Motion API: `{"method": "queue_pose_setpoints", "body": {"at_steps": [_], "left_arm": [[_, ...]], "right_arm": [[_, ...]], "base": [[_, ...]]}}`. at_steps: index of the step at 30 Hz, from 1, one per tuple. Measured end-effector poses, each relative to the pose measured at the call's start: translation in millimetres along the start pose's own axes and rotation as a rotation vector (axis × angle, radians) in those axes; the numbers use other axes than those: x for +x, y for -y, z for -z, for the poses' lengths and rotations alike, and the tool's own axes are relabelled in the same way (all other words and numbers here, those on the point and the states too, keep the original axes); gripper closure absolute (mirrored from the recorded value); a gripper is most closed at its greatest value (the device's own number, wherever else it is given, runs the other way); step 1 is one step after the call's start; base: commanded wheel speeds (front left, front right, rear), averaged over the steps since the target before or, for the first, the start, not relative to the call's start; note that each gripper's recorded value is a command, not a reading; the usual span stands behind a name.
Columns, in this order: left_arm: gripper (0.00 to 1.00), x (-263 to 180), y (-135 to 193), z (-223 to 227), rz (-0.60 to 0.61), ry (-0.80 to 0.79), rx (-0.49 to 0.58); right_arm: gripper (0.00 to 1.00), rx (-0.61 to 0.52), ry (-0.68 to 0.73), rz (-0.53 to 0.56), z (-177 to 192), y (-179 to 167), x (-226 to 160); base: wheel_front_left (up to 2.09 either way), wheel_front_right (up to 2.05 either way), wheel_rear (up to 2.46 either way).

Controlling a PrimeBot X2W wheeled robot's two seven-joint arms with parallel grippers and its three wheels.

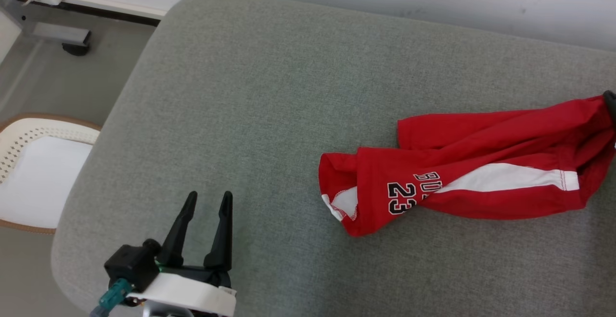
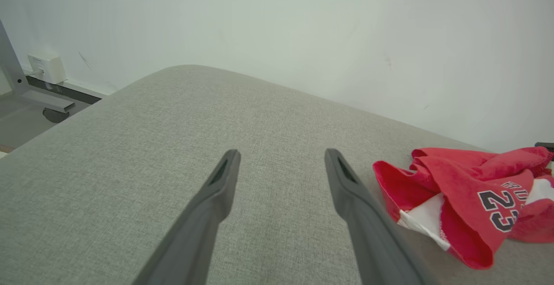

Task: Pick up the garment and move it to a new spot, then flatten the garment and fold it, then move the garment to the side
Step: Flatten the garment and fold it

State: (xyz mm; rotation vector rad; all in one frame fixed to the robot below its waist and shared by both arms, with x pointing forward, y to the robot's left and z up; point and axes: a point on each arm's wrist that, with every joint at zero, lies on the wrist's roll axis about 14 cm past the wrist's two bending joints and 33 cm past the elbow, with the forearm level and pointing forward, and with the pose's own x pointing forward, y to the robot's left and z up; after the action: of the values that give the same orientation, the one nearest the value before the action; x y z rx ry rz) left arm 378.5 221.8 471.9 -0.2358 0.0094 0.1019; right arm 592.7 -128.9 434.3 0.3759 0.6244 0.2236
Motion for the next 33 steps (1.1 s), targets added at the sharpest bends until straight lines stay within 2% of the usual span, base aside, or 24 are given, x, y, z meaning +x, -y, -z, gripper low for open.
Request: {"method": "queue_pose_setpoints", "body": {"at_steps": [4,8,13,18,24,29,33], "left_arm": [[0.00,1,8,-5,0.024,0.017,-0.005],[0.00,-1,19,-13,0.060,0.042,-0.008],[0.00,-8,32,-19,0.101,0.063,-0.016],[0.00,-11,48,-29,0.148,0.093,-0.026],[0.00,-8,65,-36,0.198,0.117,-0.034],[0.00,-12,75,-40,0.229,0.129,-0.038],[0.00,-14,83,-40,0.254,0.129,-0.040]], "right_arm": [[0.00,0.003,-0.042,-0.005,9,-6,-11],[0.00,-0.036,-0.017,0.001,6,-4,-34],[0.00,-0.089,0.115,-0.028,-17,-11,-74],[0.00,-0.129,0.306,-0.112,-30,-33,-120],[0.00,-0.152,0.512,-0.163,-22,-45,-168],[0.00,-0.179,0.634,-0.157,1,-46,-200],[0.00,-0.111,0.676,-0.129,35,-43,-215]], "base": [[0.00,0.00,0.00],[0.00,0.00,0.00],[0.00,0.00,0.00],[0.00,0.00,0.00],[0.00,0.00,0.00],[0.00,0.00,0.00],[0.00,0.00,0.00]]}}
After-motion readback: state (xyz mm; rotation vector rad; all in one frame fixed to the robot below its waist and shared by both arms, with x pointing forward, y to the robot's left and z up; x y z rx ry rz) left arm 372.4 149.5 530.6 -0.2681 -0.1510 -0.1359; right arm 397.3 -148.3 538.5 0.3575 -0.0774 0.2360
